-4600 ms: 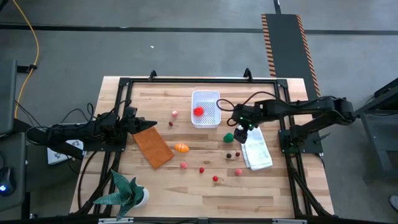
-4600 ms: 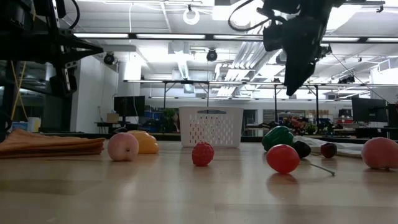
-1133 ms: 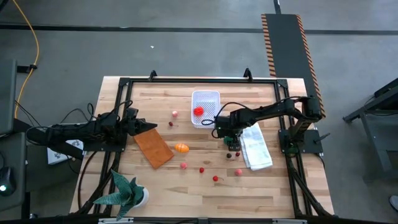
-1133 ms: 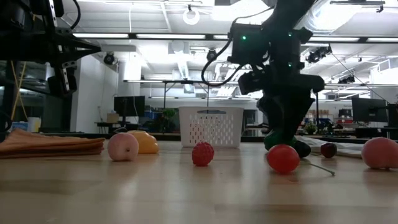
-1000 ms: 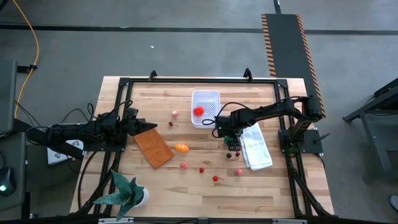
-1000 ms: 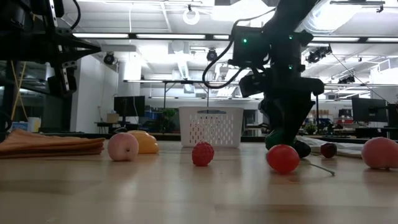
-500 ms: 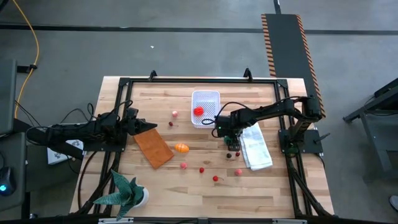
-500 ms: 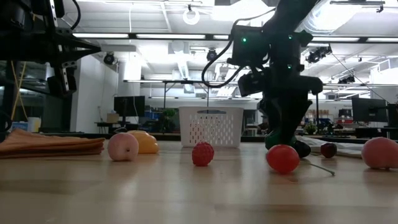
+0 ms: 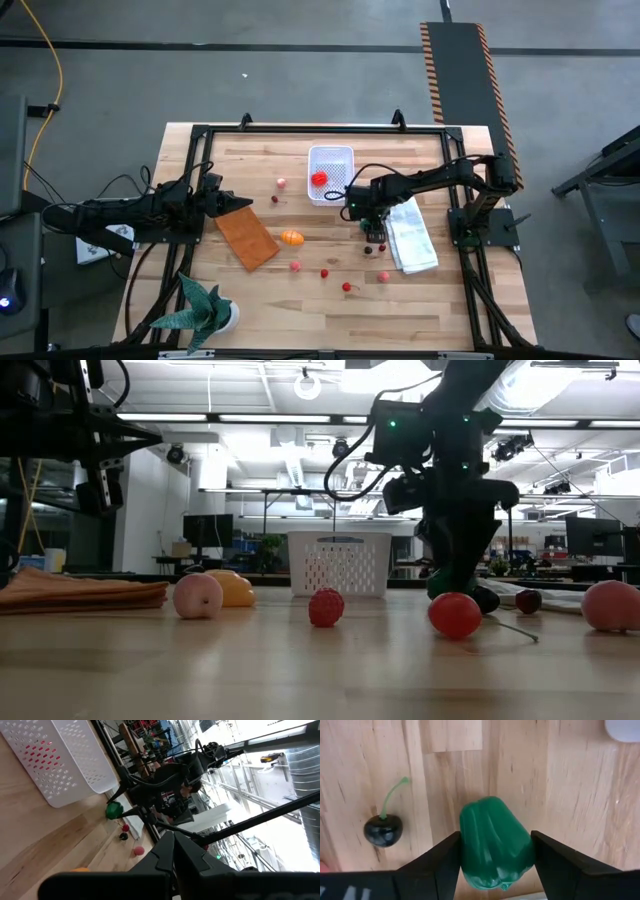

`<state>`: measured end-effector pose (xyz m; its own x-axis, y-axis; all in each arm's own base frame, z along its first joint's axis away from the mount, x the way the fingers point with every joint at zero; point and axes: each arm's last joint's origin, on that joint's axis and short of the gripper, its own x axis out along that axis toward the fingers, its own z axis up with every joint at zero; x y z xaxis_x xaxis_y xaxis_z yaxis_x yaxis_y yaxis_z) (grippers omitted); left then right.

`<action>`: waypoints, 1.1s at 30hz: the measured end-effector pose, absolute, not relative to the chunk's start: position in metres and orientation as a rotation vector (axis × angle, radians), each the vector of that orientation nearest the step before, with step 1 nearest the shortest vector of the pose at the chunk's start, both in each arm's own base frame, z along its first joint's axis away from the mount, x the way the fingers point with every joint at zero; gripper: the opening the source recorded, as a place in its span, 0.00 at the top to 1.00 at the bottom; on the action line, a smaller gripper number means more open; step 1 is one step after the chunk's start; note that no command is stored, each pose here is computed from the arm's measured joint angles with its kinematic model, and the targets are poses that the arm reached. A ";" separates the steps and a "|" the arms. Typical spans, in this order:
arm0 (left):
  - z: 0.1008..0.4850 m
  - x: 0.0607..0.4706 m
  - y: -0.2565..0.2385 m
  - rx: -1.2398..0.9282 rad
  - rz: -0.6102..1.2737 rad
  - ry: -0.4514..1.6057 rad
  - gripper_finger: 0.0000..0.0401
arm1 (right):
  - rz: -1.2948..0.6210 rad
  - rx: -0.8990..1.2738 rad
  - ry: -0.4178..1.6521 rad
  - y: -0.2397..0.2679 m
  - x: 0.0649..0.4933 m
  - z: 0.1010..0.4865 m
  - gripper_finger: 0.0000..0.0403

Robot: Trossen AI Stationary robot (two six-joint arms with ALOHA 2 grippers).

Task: Pick and placing Produce into tupperware
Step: Put the bell pepper into the white bin

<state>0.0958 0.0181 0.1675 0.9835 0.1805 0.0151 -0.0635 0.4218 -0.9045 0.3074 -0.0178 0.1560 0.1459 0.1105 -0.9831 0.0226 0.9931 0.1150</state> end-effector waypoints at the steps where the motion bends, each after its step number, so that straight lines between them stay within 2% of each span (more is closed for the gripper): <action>1: 0.167 0.096 0.018 -1.126 0.153 -0.116 1.00 | 0.068 0.115 1.426 -0.018 0.308 0.157 0.48; 13: 0.167 0.096 0.018 -1.126 0.153 -0.116 1.00 | 0.092 0.093 1.375 -0.017 0.326 0.192 0.48; 33: 0.168 0.096 0.018 -1.118 0.153 -0.115 1.00 | 0.110 0.145 1.368 -0.016 0.325 0.261 0.48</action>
<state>0.0958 0.0181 0.1675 0.9836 0.1799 0.0157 -0.0641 0.4290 -0.9010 0.3245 -0.0156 0.2614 0.1988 0.1626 -0.9665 0.0067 0.9859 0.1673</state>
